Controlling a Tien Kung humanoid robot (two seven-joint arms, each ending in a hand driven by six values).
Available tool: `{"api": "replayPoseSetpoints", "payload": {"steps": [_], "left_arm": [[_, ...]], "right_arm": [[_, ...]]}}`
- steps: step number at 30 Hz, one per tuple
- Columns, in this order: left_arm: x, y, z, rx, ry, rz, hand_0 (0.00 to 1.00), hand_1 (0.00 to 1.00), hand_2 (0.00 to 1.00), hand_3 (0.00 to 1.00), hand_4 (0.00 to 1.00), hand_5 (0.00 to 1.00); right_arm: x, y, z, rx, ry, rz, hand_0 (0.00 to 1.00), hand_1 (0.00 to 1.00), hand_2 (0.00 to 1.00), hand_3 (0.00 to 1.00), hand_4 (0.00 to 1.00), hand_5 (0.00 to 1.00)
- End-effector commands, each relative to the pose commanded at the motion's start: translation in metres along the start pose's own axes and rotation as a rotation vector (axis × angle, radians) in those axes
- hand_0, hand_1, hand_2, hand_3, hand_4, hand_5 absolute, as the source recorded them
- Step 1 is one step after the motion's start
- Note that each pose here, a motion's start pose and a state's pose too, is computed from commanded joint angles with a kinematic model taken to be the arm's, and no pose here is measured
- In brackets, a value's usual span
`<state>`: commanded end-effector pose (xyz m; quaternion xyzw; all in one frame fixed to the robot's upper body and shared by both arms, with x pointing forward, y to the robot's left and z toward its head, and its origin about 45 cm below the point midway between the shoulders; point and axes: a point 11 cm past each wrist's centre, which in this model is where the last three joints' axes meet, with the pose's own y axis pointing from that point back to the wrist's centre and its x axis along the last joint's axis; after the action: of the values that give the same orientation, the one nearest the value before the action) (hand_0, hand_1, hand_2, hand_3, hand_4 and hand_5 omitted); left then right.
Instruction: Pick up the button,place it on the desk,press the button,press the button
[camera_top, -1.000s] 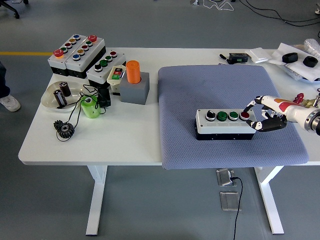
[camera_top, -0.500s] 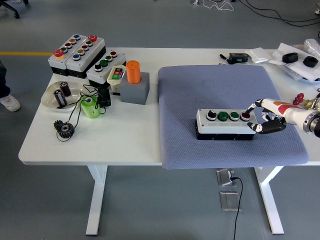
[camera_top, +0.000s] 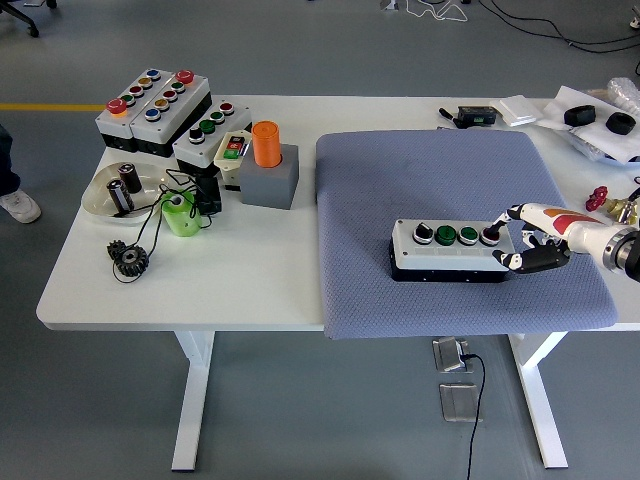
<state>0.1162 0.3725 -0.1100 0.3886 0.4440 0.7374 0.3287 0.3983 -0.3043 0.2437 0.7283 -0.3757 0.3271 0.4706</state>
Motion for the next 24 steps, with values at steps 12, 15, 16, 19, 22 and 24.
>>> {"api": "replayPoseSetpoints", "payload": {"steps": [12, 15, 16, 19, 22, 24], "left_arm": [[0.0, 0.0, 0.0, -0.001, -0.002, -0.001, 0.672, 0.702, 0.722, 0.529, 0.374, 0.997], [0.0, 0.0, 0.001, -0.002, -0.001, -0.002, 0.672, 0.702, 0.722, 0.529, 0.374, 0.997], [0.0, 0.0, 0.001, -0.002, 0.0, -0.002, 0.672, 0.702, 0.722, 0.529, 0.374, 0.997], [0.0, 0.0, 0.001, -0.002, 0.001, -0.003, 0.673, 0.702, 0.722, 0.528, 0.374, 0.997], [-0.001, 0.0, 0.001, -0.003, 0.002, -0.004, 0.673, 0.702, 0.722, 0.528, 0.374, 0.997], [-0.001, 0.0, 0.001, -0.003, 0.002, -0.005, 0.672, 0.701, 0.722, 0.527, 0.375, 0.998]], "right_arm": [[0.013, 0.004, -0.02, 0.059, -0.01, 0.041, 0.154, 0.998, 0.044, 0.709, 0.616, 0.414], [0.009, 0.002, -0.022, 0.064, -0.01, 0.031, 0.154, 0.998, 0.044, 0.709, 0.616, 0.414], [0.007, 0.002, -0.023, 0.065, -0.01, 0.028, 0.154, 0.998, 0.044, 0.709, 0.616, 0.414], [0.005, 0.0, -0.024, 0.068, -0.011, 0.024, 0.155, 0.998, 0.044, 0.708, 0.615, 0.414], [0.005, -0.002, -0.027, 0.072, -0.013, 0.026, 0.155, 0.998, 0.044, 0.708, 0.615, 0.414], [0.004, -0.003, -0.029, 0.078, -0.016, 0.028, 0.155, 0.998, 0.044, 0.708, 0.614, 0.413]]}}
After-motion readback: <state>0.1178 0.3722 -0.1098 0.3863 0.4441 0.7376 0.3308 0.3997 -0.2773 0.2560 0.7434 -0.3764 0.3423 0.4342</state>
